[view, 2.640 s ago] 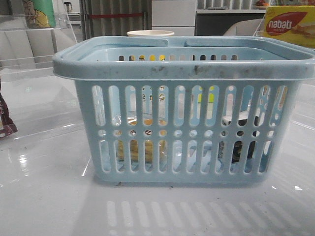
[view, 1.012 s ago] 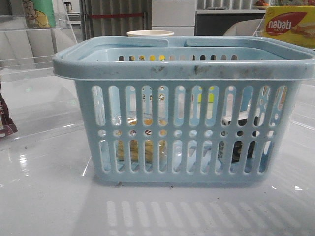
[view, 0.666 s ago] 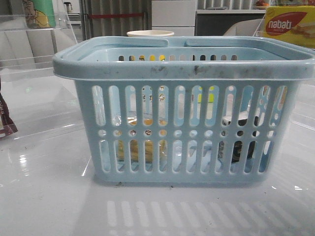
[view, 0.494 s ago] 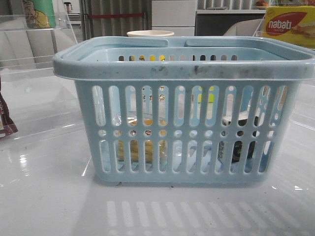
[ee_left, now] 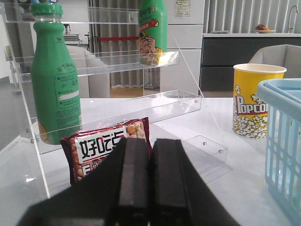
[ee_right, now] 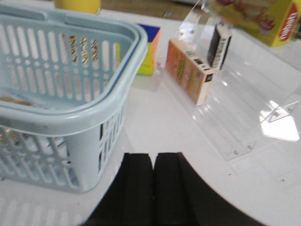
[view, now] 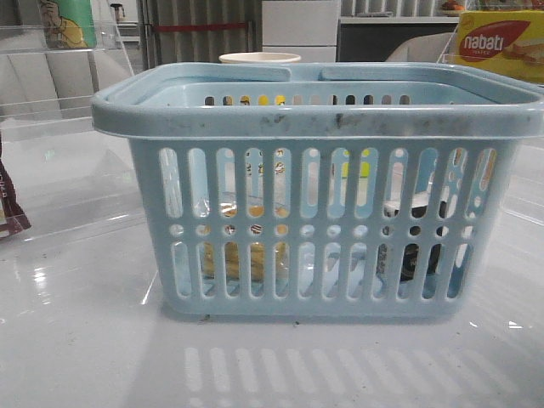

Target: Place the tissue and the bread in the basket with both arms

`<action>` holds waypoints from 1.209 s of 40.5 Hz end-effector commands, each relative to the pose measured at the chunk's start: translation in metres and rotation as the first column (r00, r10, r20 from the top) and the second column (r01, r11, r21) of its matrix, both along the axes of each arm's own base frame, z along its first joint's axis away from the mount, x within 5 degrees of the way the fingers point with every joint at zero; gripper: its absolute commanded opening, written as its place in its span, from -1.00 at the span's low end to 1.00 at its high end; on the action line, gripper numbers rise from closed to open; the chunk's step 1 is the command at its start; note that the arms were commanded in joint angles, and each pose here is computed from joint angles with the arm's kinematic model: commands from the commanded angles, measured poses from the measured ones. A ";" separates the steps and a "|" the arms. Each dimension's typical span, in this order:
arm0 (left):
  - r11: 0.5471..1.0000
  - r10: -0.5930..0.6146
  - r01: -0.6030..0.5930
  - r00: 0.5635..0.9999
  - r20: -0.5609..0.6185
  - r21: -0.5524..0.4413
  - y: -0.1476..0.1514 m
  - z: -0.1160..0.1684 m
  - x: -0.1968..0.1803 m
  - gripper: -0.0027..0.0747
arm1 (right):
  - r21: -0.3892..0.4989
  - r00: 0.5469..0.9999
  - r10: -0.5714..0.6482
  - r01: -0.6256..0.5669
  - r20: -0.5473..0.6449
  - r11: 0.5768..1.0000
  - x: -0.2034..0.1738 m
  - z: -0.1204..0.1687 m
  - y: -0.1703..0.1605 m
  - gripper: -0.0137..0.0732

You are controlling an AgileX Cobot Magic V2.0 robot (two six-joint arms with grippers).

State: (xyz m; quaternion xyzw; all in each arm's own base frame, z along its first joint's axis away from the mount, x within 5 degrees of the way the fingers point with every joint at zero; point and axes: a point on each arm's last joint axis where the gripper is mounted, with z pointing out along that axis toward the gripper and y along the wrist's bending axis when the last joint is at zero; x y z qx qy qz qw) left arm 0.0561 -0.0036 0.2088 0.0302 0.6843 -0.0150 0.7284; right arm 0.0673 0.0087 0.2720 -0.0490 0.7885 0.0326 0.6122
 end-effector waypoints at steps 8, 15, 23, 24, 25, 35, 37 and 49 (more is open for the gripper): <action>1.000 0.002 0.000 0.995 0.096 -0.017 0.000 0.007 -0.002 -0.69 | 0.025 0.946 -0.098 0.095 0.309 0.995 -0.011 -0.043 -0.008 -0.62; 1.000 0.002 0.000 0.995 0.096 -0.017 0.000 0.007 -0.002 -0.69 | 0.029 0.936 -0.123 0.120 0.329 0.992 -0.012 -0.066 -0.009 -0.62; 1.000 0.002 0.000 0.995 0.096 -0.017 0.000 0.007 -0.002 -0.69 | 0.028 0.939 -0.135 0.133 0.317 0.991 -0.012 -0.067 -0.010 -0.62; 1.000 0.002 0.000 0.995 0.096 -0.017 0.000 0.007 -0.002 -0.69 | 0.028 0.939 -0.135 0.133 0.317 0.991 -0.012 -0.067 -0.010 -0.62; 1.000 0.002 0.000 0.995 0.096 -0.017 0.000 0.007 -0.002 -0.69 | 0.028 0.939 -0.135 0.133 0.316 0.991 -0.012 -0.067 -0.010 -0.62; 1.000 0.002 0.000 0.995 0.096 -0.017 0.000 0.007 -0.002 -0.69 | 0.060 0.922 -0.141 0.128 0.361 0.990 -0.013 -0.062 -0.010 -0.62; 1.000 0.002 0.000 0.995 0.096 -0.017 0.000 0.007 -0.002 -0.69 | 0.087 0.913 -0.147 0.123 0.380 0.989 -0.013 -0.060 -0.010 -0.62; 1.000 0.002 0.000 0.995 0.096 -0.017 0.000 0.007 -0.002 -0.69 | 0.105 0.909 -0.148 0.116 0.389 0.988 -0.013 -0.059 -0.010 -0.62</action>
